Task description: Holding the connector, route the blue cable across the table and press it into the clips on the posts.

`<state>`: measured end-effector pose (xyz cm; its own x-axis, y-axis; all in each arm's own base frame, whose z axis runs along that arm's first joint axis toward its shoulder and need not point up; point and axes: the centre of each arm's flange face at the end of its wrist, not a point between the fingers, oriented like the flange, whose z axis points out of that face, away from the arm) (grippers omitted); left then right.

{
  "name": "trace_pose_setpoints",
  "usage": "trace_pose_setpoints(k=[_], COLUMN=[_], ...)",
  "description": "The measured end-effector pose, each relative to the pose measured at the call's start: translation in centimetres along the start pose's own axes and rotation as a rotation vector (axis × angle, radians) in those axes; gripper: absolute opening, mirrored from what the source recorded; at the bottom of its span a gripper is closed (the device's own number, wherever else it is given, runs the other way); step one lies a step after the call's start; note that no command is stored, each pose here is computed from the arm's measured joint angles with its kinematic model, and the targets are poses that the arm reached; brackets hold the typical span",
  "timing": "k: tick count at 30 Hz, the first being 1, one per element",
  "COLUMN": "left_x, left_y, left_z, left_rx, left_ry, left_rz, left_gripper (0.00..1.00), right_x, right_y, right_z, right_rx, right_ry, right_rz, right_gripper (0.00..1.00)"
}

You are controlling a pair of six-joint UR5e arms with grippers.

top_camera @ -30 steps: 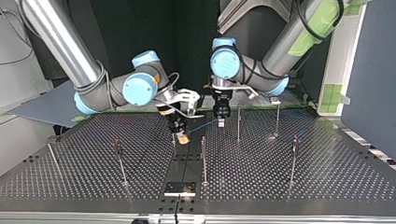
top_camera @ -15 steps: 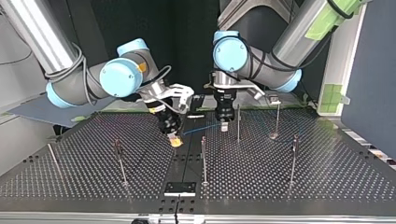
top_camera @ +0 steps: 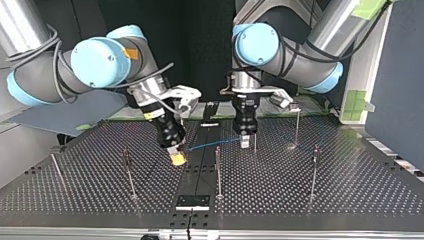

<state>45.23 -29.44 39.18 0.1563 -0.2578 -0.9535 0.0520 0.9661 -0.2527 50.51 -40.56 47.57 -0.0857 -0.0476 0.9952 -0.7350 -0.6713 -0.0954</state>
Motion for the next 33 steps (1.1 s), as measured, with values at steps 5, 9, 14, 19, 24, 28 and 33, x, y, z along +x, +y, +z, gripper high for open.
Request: trace_pose_setpoints(k=[5,9,14,19,24,28,33], left_x=[0.0,1.5,3.0,4.0,3.2,2.3,2.1], left_y=[0.1,0.2,0.0,0.1,0.3,0.8,1.4], left_z=[0.8,1.7,3.3,4.8,6.3,7.2,8.1], left_rx=[0.028,0.053,0.077,0.087,0.088,0.079,0.082], left_ry=[-0.023,-0.011,0.0,0.006,-0.005,-0.017,-0.014], left_rz=[-0.022,-0.019,-0.013,-0.008,-0.008,-0.006,-0.002], left_gripper=[0.0,0.0,0.0,0.0,0.0,0.0,0.0], right_x=[-0.5,-2.1,-3.7,-4.6,-4.6,-4.4,-4.2], right_y=[0.4,0.9,1.3,2.0,2.7,3.4,4.4], right_z=[0.0,0.6,1.4,2.1,2.6,2.9,3.1], right_rx=[-0.007,-0.016,-0.02,-0.021,-0.01,-0.009,-0.013], right_ry=[-0.007,-0.032,-0.052,-0.05,-0.028,-0.017,-0.011], right_rz=[0.0,0.002,0.003,0.014,0.032,0.039,0.044], right_gripper=[0.0,0.0,0.0,0.0,0.0,0.0,0.0])
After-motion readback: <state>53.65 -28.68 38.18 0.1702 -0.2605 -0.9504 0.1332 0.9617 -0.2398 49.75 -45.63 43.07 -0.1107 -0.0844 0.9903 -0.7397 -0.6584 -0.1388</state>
